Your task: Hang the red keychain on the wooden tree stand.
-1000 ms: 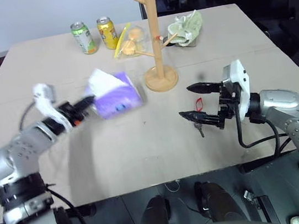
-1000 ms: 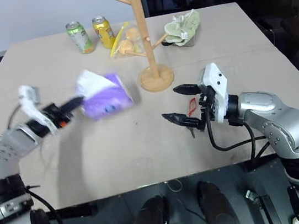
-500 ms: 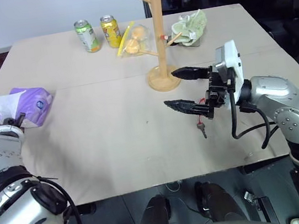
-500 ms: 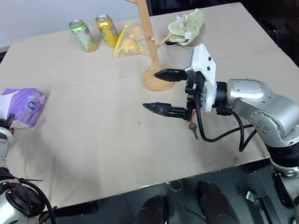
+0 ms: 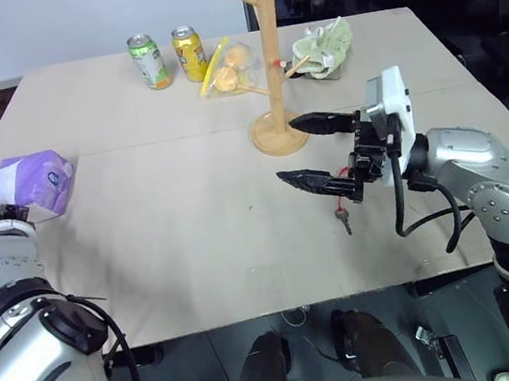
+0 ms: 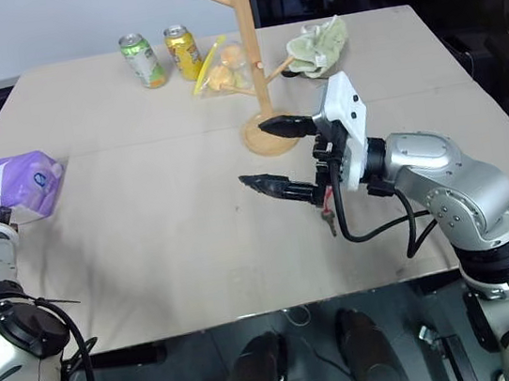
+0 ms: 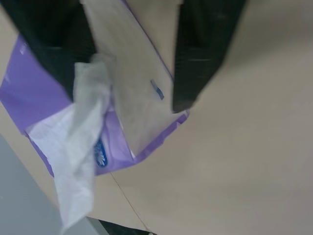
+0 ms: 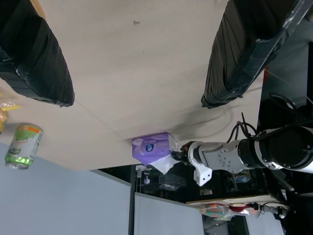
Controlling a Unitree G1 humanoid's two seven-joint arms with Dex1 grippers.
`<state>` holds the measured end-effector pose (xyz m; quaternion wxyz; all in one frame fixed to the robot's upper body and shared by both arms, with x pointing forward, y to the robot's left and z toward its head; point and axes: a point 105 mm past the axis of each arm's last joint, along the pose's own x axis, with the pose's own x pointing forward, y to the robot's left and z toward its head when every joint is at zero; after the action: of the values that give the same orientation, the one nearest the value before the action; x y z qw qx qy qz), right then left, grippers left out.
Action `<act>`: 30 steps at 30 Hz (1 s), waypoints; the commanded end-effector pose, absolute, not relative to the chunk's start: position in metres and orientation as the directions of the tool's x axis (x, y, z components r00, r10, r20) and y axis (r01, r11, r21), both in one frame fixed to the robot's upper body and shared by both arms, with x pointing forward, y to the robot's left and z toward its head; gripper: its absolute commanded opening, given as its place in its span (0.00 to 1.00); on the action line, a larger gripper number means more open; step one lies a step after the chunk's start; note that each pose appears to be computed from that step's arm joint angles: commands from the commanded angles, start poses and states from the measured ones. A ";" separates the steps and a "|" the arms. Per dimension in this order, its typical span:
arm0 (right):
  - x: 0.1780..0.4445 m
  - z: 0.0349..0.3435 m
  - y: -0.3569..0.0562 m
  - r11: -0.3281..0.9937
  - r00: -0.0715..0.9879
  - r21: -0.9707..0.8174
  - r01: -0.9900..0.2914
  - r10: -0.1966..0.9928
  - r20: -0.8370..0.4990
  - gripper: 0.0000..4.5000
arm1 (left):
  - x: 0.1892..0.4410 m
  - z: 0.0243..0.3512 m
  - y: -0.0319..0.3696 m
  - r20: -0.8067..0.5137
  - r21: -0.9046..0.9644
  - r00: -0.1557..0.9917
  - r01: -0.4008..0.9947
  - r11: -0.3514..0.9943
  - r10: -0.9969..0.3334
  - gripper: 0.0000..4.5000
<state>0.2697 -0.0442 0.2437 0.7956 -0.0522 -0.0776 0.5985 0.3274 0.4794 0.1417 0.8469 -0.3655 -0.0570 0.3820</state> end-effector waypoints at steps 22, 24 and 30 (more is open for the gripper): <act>0.276 0.170 -0.089 0.743 0.707 0.168 -0.648 0.669 -0.230 1.00 | 0.291 0.235 0.190 -0.094 0.033 0.705 0.708 0.705 -0.703 0.97; 0.278 0.160 -0.091 0.769 0.712 0.175 -0.616 0.637 -0.295 1.00 | 0.286 0.235 0.176 -0.150 0.049 0.599 0.799 0.599 -0.787 0.97; 0.292 0.129 -0.097 0.864 0.749 0.195 -0.464 0.500 -0.436 1.00 | 0.266 0.223 0.150 -0.293 0.053 0.330 0.943 0.330 -0.897 0.97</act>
<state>0.2893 -0.0981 0.1285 0.9300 0.0445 0.2430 0.2722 0.2735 0.1558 0.2204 0.8305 0.0844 0.1088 -0.5397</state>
